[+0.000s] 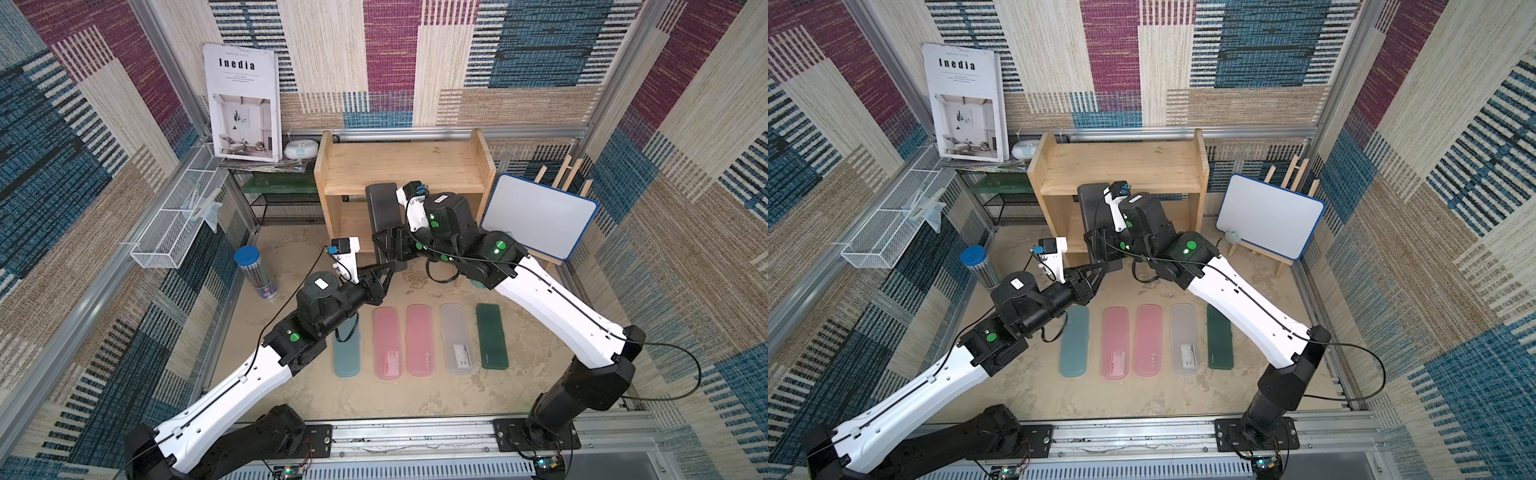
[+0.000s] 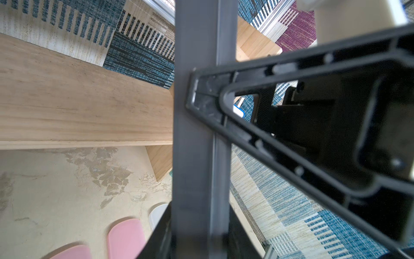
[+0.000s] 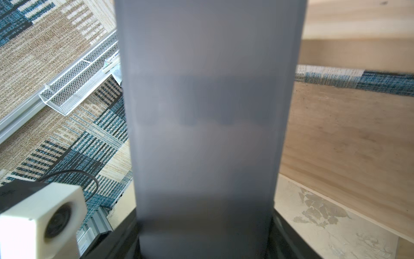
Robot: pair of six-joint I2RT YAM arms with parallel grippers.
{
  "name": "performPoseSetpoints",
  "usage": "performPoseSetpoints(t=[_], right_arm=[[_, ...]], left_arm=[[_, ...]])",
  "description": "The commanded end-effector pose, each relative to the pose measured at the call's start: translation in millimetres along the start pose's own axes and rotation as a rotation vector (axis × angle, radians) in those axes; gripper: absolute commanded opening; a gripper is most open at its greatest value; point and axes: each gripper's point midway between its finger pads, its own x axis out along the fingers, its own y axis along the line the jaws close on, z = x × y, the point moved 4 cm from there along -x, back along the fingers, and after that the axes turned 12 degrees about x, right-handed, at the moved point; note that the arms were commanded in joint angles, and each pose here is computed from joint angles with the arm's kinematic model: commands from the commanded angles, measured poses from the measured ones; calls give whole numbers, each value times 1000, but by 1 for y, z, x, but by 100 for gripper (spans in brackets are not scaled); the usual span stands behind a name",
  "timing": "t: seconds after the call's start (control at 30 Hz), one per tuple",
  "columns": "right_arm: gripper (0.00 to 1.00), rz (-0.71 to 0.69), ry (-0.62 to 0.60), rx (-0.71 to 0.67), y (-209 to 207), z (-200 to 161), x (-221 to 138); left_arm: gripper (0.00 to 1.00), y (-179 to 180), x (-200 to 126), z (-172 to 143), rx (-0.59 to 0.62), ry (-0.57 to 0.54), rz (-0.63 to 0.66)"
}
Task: Remove the pencil cases from the shelf
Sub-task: Pick up the pencil case from the shelf.
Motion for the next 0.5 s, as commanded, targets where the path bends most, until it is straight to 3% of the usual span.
performPoseSetpoints(t=[0.0,0.13,0.3,0.47], right_arm=[[68,-7,-18,-5,-4,-1,-1],[68,20,4,12,-14,-24,-4],[68,71,59,92,-30,-74,-13],[68,61,205,159,-38,-140,6]], left_arm=[[68,9,-6,1,9,-16,64],[86,43,-29,-5,41,-26,305],[93,92,-92,-18,99,-96,646],[96,109,-145,-8,188,-162,848]])
